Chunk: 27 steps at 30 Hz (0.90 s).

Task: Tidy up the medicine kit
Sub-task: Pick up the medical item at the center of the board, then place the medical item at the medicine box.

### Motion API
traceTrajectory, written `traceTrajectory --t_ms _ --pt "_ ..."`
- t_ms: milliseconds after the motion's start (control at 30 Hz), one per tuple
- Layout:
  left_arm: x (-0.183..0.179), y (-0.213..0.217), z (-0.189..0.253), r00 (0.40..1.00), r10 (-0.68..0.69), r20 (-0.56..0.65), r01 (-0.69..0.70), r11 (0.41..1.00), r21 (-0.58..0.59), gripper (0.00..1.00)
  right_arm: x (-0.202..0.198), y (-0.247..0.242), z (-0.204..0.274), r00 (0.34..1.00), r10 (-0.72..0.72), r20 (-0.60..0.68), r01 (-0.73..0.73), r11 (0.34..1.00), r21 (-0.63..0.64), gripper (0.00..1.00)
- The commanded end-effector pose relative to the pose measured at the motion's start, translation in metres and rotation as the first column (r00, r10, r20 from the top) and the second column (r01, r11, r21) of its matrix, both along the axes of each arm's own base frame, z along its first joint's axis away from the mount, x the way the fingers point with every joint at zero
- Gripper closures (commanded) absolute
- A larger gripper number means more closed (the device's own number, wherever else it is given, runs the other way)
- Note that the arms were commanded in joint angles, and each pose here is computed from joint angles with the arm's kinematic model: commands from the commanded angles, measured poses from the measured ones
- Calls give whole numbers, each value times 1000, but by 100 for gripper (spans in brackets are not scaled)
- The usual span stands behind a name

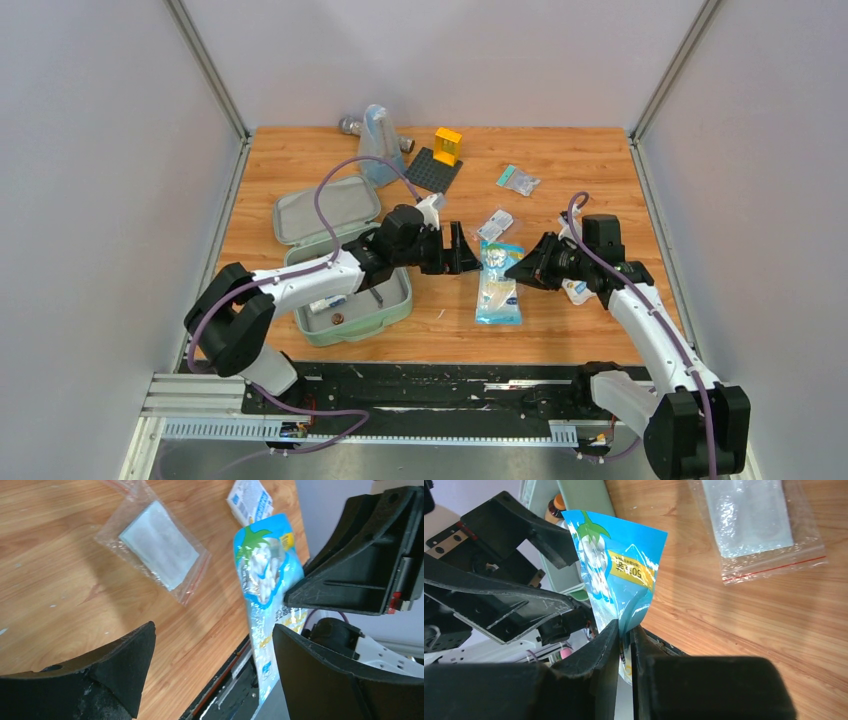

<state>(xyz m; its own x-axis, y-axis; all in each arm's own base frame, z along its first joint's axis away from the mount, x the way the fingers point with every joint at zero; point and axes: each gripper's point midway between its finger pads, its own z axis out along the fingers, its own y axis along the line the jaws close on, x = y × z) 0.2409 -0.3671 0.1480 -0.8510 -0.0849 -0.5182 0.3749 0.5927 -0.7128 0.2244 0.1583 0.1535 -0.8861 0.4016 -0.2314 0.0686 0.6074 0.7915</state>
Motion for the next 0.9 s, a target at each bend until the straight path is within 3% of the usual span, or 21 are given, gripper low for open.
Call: traceTrajectory --t_ms 0,133,233,400,500,600,700,867 --pt "-8 -30 30 994 -91 66 100 983 -152 8 4 13 30 995 52 83 -58 995 83 85" --pt "-17 -45 31 988 -139 60 148 969 -198 24 3 15 29 995 61 75 -69 993 98 84" --pt "-20 -47 27 988 -148 49 155 969 -192 48 3 15 28 996 62 70 -68 993 96 83" --pt "-19 -42 21 989 -141 44 146 978 -150 75 2 14 26 996 62 67 -68 993 94 81" --pt "-18 -41 19 990 -137 39 141 981 -136 97 3 14 24 996 56 62 -62 994 88 76" --pt "-18 -38 17 992 -126 31 129 984 -122 100 5 11 20 998 42 55 -46 996 70 68" --pt "-16 -28 11 996 -89 29 91 994 -66 100 7 1 10 1000 -15 27 14 1000 3 50" --pt "-6 5 15 998 18 60 -21 999 37 100 12 -14 6 996 -76 42 80 992 -95 41"
